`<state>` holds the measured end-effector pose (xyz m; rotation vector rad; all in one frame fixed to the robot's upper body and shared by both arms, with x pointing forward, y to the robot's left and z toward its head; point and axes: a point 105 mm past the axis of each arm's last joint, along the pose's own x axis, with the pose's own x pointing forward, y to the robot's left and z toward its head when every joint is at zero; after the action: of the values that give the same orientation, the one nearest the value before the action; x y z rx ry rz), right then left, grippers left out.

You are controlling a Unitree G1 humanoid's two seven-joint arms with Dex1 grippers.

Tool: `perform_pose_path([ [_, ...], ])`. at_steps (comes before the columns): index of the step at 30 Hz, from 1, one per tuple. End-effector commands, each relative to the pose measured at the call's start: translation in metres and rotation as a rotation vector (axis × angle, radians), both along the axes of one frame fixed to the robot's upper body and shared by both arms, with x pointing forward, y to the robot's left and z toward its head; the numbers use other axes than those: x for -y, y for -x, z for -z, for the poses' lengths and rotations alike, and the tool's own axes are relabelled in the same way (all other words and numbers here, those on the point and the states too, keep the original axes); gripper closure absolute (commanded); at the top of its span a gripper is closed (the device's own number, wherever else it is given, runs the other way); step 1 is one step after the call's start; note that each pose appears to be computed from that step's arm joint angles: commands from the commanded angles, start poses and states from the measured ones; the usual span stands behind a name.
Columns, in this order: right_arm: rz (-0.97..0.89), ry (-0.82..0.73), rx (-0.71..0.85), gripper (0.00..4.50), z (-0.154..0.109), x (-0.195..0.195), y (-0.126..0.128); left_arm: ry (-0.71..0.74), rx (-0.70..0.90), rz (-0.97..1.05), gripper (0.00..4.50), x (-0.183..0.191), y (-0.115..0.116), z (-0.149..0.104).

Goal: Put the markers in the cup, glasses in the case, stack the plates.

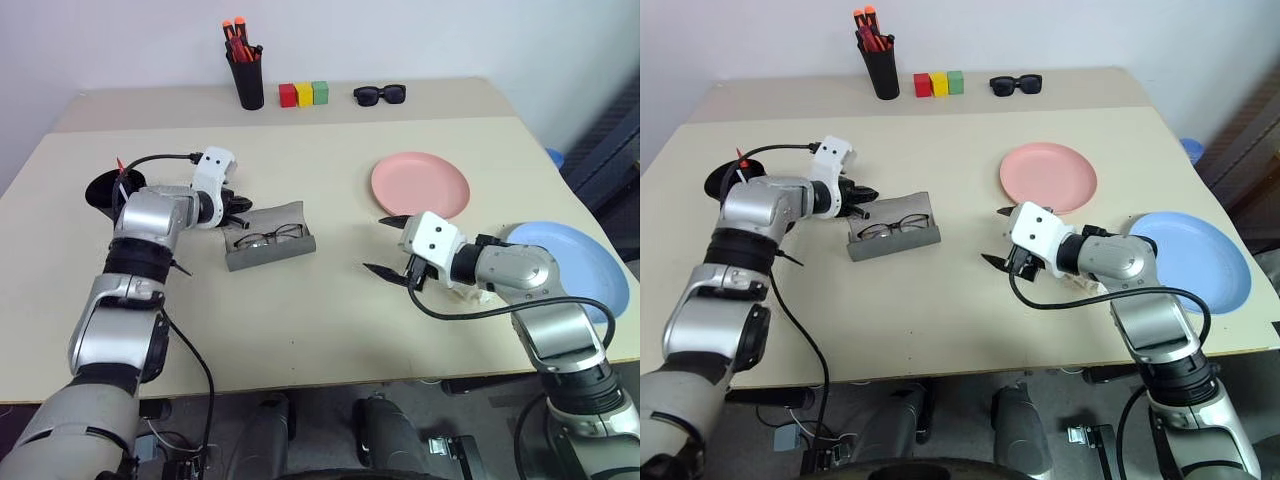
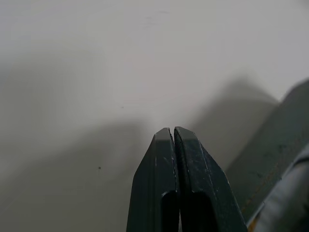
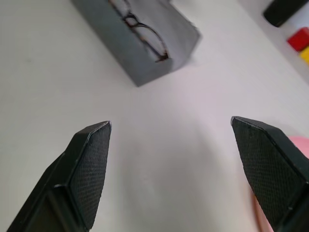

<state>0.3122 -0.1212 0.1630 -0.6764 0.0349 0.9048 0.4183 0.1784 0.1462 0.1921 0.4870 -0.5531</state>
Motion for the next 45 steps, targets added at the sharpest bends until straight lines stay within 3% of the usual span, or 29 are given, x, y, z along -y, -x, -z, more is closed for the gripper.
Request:
perform_pose_path([
  [1,0.084,-0.062,0.036,0.47,-0.015,0.011,-0.015,-0.044,0.034,0.086,4.45,0.001,0.020,-0.002],
  [6,0.174,-0.135,-0.006,0.47,-0.016,0.018,-0.032,-0.105,0.040,0.187,4.45,0.005,0.056,0.014],
  [13,0.317,-0.109,-0.011,0.47,-0.013,0.033,-0.056,-0.172,0.092,0.256,4.45,0.009,0.080,0.022],
  [17,0.368,-0.013,0.024,0.47,-0.002,0.041,-0.071,-0.054,0.321,0.301,4.45,0.027,0.084,-0.010],
  [21,0.379,0.100,0.060,0.47,0.015,0.047,-0.085,0.038,0.483,0.377,4.45,0.042,0.103,-0.029],
  [28,0.400,0.217,0.095,0.47,0.042,0.057,-0.105,0.157,0.513,0.497,4.45,0.066,0.136,-0.029],
  [31,0.412,0.251,0.111,1.37,0.046,0.064,-0.109,0.165,0.509,0.491,4.50,0.070,0.139,-0.027],
  [37,0.394,0.252,0.135,4.47,0.043,0.068,-0.107,0.172,0.485,0.490,4.50,0.076,0.143,-0.018],
  [40,0.386,0.271,0.178,4.47,0.032,0.072,-0.102,0.180,0.482,0.495,4.50,0.080,0.144,-0.015],
  [45,0.381,0.290,0.266,4.47,-0.009,0.089,-0.078,0.194,0.483,0.512,4.50,0.092,0.140,-0.010],
])
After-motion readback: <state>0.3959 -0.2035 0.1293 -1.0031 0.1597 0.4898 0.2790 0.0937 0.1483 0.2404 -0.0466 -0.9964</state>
